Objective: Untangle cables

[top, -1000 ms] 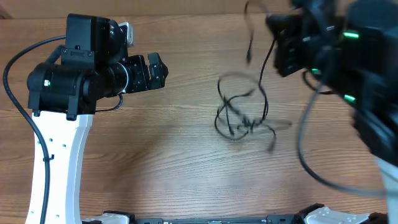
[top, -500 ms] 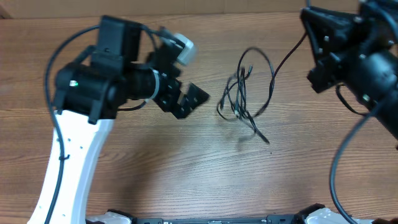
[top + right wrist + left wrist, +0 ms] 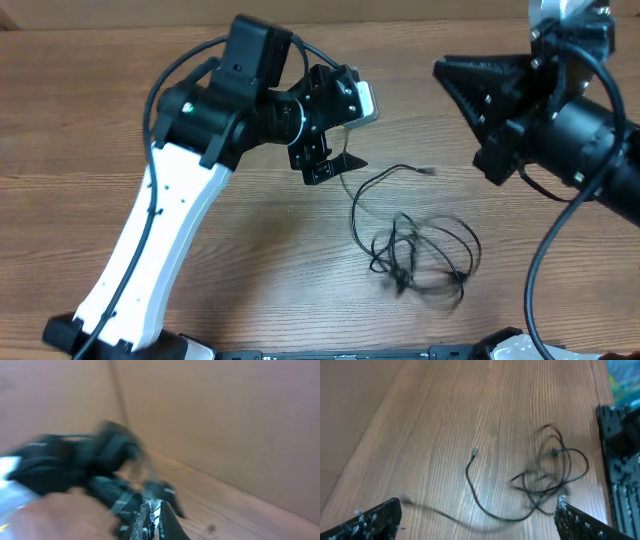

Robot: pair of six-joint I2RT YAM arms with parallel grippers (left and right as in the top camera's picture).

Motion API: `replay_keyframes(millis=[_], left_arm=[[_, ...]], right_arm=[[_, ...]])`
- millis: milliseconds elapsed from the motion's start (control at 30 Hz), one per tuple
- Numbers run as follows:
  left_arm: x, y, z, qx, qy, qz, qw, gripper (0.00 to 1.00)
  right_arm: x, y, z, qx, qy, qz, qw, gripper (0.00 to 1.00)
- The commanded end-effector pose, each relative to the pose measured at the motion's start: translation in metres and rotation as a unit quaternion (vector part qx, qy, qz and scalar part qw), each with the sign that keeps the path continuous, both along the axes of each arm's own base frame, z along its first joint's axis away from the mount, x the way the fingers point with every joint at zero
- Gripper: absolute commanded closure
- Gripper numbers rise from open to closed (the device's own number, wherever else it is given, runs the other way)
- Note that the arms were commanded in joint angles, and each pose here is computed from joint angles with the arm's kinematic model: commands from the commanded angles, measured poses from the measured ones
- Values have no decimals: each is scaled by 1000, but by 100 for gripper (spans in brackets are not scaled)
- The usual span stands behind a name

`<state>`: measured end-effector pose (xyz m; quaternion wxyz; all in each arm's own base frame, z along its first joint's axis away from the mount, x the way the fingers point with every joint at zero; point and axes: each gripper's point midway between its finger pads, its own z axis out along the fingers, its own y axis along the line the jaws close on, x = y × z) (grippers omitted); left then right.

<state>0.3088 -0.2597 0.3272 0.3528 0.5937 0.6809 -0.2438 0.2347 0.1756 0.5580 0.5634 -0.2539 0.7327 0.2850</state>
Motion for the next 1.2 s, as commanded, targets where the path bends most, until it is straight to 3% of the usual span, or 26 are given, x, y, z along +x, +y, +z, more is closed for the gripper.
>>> replay_keyframes(millis=[0, 100, 200, 233, 267, 300, 333, 433, 533, 667, 767, 833, 900, 967, 1067, 1167], left_arm=[[7, -7, -16, 13, -7, -30, 999, 3], [10, -9, -24, 16, 4, -31, 999, 4], [10, -8, -22, 14, 1, -30, 999, 2], [10, -7, -19, 12, -2, -29, 1000, 2], [10, -6, -16, 9, -2, -23, 1000, 1], [10, -5, -12, 5, -2, -17, 1000, 0], [10, -3, -7, 0, -2, -8, 1000, 0], [15, 5, 10, -17, 7, 47, 999, 0], [35, 28, 24, -25, 31, 172, 984, 0], [60, 68, 34, -35, 47, 338, 939, 0], [66, 86, 44, -54, 49, 399, 914, 0], [67, 89, 55, -76, 46, 412, 907, 0], [66, 89, 70, -104, 38, 420, 901, 0], [65, 89, 88, -136, 28, 424, 895, 0], [60, 91, 109, -169, 13, 426, 889, 0], [51, 94, 119, -179, 5, 422, 889, 0]], right_arm=[[-41, 4, 24, 34, -31, 63, 997, 96], [-49, -4, 32, 38, -49, 52, 997, 96], [-37, -20, 26, 25, -44, -10, 999, 95], [-30, -27, 22, 17, -38, -37, 998, 90], [-24, -33, 16, 8, -30, -61, 998, 72], [-19, -36, 10, 0, -21, -77, 997, 47], [-14, -39, 4, -9, -11, -89, 996, 32], [4, -41, -16, -35, 21, -115, 993, 4], [26, -42, -41, -69, 60, -141, 986, 1], [59, -51, -76, -84, 131, -217, 964, 2], [78, -54, -109, -104, 189, -259, 941, 2], [89, -54, -123, -117, 206, -272, 932, 12], [102, -54, -114, -107, 183, -287, 934, 13], [109, -46, -83, -68, 132, -272, 951, 7], [104, -39, -4, 4, 2, -240, 971, 0], [92, -47, 66, 63, -120, -241, 961, 0]])
